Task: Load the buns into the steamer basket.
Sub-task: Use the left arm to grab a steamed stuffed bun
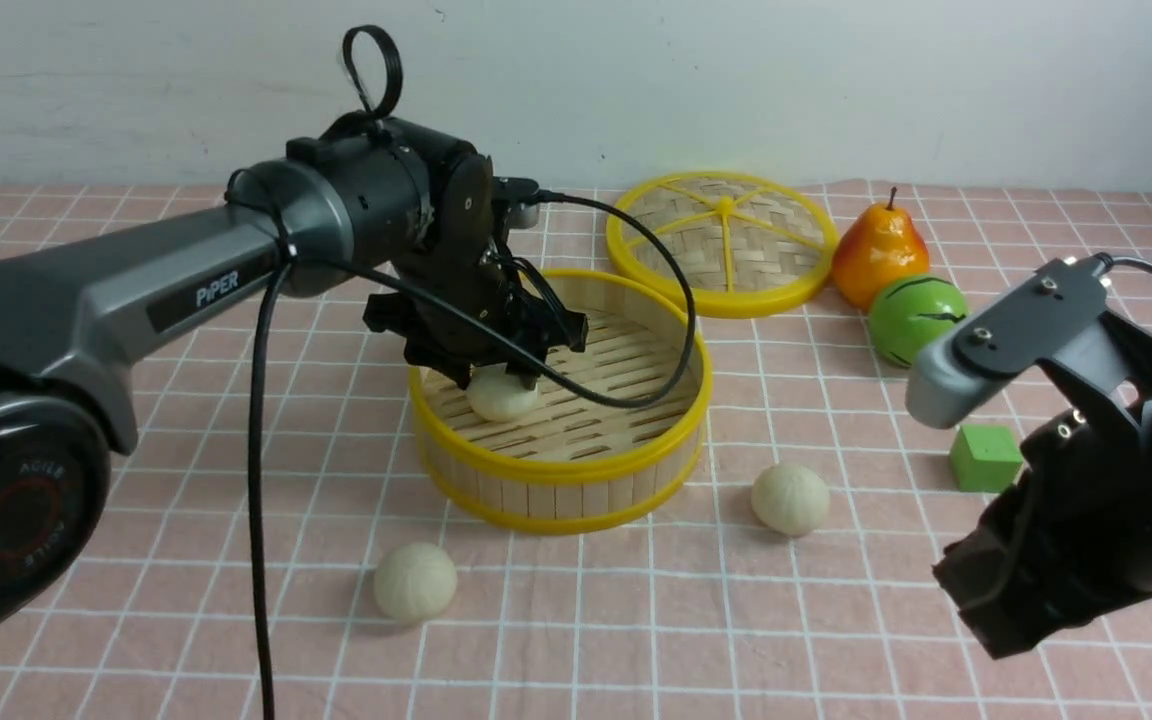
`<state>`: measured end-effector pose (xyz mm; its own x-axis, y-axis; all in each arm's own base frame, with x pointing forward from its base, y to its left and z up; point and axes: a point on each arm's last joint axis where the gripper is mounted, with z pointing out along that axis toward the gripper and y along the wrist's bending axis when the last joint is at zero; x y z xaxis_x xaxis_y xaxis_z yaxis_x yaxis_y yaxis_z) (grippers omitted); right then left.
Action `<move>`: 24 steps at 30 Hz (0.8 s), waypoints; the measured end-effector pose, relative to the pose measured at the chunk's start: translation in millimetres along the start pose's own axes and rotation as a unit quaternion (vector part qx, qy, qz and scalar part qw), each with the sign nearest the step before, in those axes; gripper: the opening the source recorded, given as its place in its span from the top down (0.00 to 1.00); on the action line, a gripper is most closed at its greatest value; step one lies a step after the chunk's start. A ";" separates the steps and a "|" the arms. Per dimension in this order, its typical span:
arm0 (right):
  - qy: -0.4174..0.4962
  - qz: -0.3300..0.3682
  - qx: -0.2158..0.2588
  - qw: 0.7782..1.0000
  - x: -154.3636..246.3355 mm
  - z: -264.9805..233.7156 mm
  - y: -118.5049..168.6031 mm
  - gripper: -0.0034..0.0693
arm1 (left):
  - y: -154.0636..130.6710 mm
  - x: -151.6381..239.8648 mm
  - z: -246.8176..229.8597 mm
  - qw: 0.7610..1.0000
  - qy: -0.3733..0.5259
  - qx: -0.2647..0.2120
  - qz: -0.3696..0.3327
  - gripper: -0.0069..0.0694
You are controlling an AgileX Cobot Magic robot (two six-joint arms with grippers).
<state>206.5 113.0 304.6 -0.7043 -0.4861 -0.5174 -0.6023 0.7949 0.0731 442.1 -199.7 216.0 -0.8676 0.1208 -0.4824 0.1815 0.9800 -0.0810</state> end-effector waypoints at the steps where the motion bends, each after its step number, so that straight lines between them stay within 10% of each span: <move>1: 0.000 0.000 0.000 1.000 0.0 0.0 0.0 0.84 | 0.0 -0.8 -2.1 1.000 0.002 -0.001 0.000 0.25; 15: 0.001 0.000 0.000 1.000 0.2 0.1 0.0 0.82 | -2.2 -21.0 -151.1 1.000 -0.008 -0.001 0.018 0.19; 24: 0.005 0.000 -0.001 1.000 1.1 0.3 0.2 0.80 | 14.5 37.9 -171.8 0.998 0.060 -0.014 0.013 0.19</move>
<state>205.7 112.8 303.7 -0.7076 -0.4901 -0.5090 -0.6037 0.7936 0.0750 332.3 -153.7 346.4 -0.9127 0.1621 -0.3751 0.1922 0.9804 -0.0441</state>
